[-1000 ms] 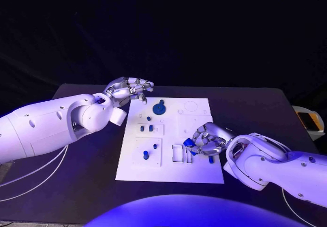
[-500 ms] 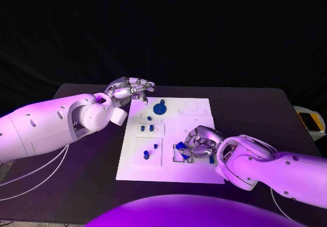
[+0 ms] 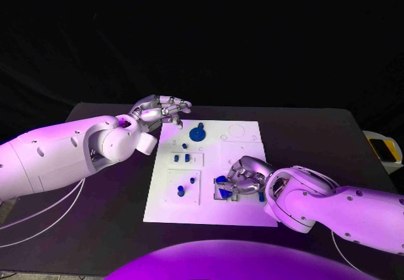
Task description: Assemble the parts on the task board
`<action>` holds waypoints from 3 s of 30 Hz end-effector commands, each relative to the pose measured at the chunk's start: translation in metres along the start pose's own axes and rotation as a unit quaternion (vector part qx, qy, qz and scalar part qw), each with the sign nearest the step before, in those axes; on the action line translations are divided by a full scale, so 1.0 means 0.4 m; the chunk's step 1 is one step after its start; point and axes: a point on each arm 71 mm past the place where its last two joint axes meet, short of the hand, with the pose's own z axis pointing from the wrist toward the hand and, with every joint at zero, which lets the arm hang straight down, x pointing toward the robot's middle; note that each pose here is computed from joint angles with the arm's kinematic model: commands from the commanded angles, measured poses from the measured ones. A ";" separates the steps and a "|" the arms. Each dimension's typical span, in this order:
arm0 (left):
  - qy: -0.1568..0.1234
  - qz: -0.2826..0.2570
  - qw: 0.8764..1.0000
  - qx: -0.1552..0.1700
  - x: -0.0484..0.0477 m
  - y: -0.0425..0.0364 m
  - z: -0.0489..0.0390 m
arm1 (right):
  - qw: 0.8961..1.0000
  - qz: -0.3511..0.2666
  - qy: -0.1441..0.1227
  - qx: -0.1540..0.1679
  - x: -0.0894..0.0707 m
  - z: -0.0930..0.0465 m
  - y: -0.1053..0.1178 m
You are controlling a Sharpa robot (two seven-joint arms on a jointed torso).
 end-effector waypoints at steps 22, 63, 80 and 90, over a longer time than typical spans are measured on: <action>0.009 -0.005 1.000 0.000 0.004 -0.003 -0.002 | 1.000 -0.023 0.015 -0.009 0.009 0.008 0.007; 0.011 -0.005 1.000 -0.003 0.001 -0.002 -0.003 | 0.997 -0.060 0.004 -0.054 -0.006 -0.043 0.004; 0.010 -0.005 1.000 -0.003 0.000 -0.002 -0.004 | 0.995 -0.080 0.013 -0.053 0.002 -0.031 0.009; 0.010 -0.005 1.000 -0.003 0.000 -0.002 -0.004 | 0.995 -0.090 -0.006 -0.043 -0.008 -0.024 -0.002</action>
